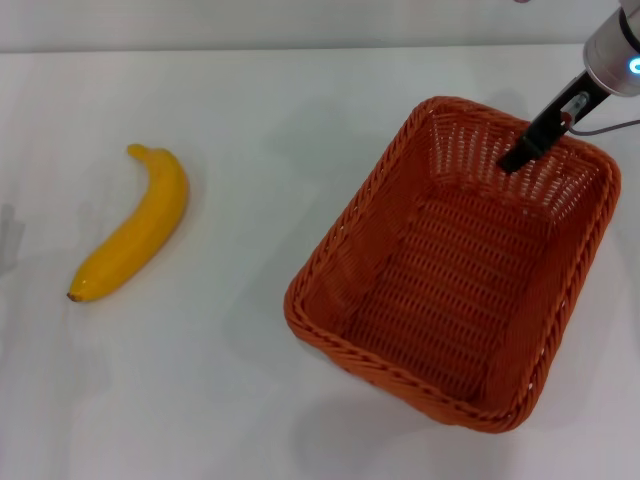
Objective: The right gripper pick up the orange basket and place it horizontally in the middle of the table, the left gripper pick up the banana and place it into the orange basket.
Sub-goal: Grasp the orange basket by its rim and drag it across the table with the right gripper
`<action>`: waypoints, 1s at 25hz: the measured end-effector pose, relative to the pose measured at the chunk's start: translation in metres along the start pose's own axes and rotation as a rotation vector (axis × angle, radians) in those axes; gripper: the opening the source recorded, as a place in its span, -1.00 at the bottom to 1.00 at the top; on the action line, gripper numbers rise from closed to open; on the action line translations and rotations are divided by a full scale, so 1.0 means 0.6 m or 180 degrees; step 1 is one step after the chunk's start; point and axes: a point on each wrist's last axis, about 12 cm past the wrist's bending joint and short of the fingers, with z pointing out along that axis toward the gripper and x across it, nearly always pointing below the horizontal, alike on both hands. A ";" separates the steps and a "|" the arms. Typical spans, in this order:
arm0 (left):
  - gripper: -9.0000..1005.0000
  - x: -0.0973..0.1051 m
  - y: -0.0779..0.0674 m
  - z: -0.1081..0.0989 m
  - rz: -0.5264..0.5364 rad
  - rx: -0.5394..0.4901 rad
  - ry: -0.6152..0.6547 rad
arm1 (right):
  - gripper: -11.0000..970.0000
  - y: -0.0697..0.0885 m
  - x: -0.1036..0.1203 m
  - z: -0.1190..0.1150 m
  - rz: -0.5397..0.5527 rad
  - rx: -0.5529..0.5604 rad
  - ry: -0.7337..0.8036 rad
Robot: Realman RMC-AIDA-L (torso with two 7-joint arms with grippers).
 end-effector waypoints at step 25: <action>0.72 -0.003 -0.009 0.015 -0.0031 0.0032 -0.0042 | -0.56 -0.037 0.025 -0.060 0.0547 -0.0489 0.0245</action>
